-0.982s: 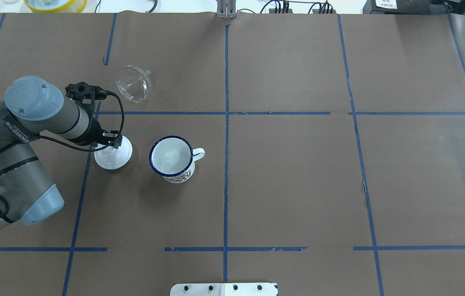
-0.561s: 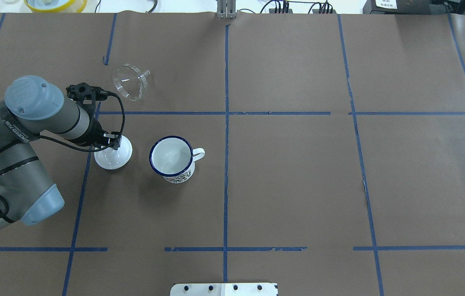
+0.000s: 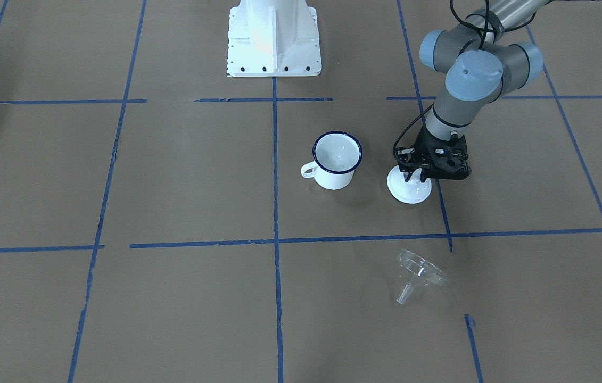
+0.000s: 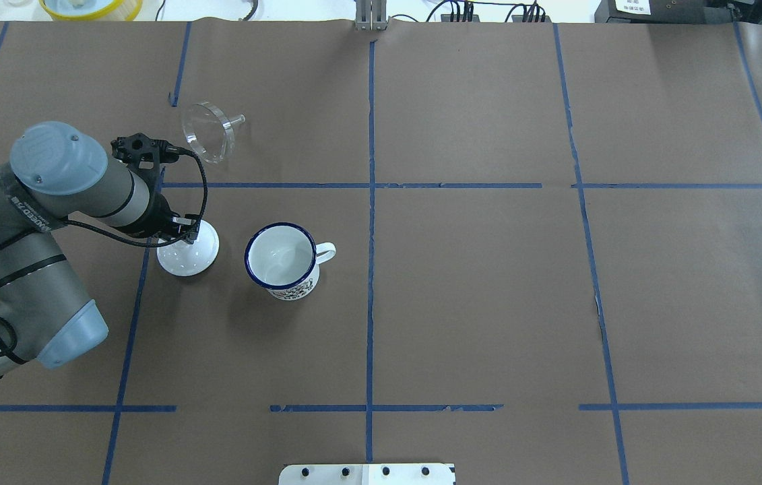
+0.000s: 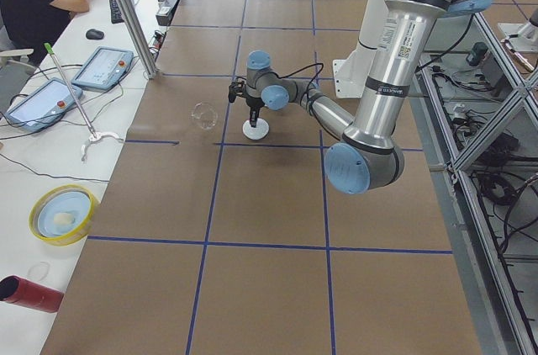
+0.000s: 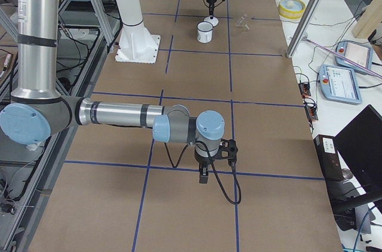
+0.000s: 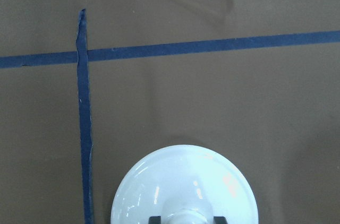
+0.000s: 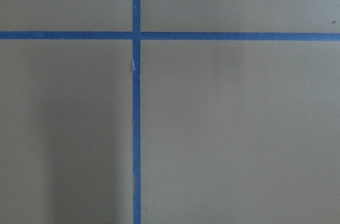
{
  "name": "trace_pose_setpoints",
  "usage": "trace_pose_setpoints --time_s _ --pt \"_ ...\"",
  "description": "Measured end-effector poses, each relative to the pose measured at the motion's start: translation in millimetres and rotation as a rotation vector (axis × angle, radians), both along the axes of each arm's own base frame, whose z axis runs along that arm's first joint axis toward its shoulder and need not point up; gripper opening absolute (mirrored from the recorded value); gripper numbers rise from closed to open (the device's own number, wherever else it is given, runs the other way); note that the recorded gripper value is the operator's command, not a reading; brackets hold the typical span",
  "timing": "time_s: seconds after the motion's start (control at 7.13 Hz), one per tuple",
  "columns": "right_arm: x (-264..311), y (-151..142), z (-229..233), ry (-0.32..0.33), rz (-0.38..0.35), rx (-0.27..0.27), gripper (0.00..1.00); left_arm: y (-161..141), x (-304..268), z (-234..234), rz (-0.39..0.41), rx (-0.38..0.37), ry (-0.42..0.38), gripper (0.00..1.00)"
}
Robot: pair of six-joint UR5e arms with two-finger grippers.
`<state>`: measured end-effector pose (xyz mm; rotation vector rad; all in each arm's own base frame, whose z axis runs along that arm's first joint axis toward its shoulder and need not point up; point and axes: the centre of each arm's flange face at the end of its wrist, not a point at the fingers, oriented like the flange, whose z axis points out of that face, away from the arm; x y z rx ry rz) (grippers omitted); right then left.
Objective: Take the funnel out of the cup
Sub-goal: 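Carry the lid over the mug with the left gripper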
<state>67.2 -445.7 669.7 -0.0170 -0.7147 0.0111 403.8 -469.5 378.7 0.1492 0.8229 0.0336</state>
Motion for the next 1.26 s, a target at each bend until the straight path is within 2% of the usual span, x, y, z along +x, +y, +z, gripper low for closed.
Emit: trace_pose_setpoints --time_s 0.42,0.84,0.98,1.26 --pt "0 0 0 0.000 0.000 0.000 1.00 14 -38 -59 -0.013 -0.011 0.000 0.00" --pt "0 0 0 0.000 0.000 -0.001 1.00 22 -90 -165 -0.055 -0.061 -0.020 0.00" --pt "0 0 0 0.000 0.000 -0.001 1.00 23 -89 -191 -0.063 -0.087 -0.003 0.00" --pt "0 0 0 0.000 0.000 0.000 1.00 29 -49 -223 -0.074 -0.161 0.023 0.00"
